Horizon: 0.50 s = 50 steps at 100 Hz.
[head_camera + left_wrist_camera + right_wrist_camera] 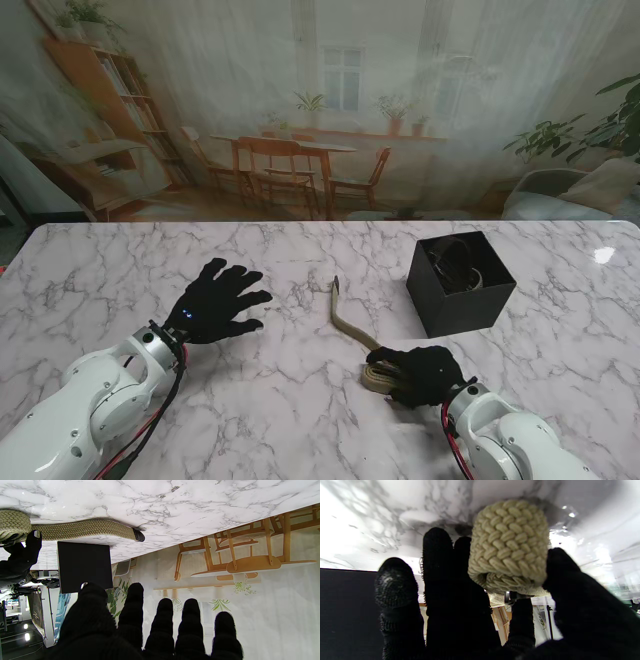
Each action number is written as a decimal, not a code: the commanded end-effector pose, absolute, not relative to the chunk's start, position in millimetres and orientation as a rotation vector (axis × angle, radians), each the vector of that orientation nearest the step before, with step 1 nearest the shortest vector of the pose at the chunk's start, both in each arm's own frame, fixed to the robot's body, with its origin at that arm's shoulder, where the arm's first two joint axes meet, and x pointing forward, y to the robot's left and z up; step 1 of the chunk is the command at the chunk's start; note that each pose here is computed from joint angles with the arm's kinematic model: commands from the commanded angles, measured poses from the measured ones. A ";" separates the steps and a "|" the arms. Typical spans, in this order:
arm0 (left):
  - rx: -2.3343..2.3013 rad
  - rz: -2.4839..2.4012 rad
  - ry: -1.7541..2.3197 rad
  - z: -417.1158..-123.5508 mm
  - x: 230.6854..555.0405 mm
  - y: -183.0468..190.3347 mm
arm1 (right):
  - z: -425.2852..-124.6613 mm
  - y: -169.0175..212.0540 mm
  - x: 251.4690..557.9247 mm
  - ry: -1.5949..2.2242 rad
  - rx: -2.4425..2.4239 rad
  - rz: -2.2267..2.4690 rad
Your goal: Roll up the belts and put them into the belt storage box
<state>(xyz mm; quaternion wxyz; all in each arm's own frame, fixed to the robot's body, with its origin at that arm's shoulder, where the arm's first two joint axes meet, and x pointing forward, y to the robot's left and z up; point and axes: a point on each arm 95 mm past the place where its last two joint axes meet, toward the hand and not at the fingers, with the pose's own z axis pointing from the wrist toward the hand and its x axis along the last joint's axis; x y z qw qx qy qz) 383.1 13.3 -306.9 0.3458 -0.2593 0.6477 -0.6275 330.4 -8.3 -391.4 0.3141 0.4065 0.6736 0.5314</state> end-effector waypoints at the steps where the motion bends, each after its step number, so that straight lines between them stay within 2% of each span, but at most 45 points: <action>1: -0.677 -1.623 1.694 -308.8 382.6 12.7 | -399.2 -9.9 326.4 1.791 1.091 1.376; 50: -0.674 -1.623 1.690 -308.6 382.6 13.1 | -399.9 -13.4 326.4 1.690 1.125 1.381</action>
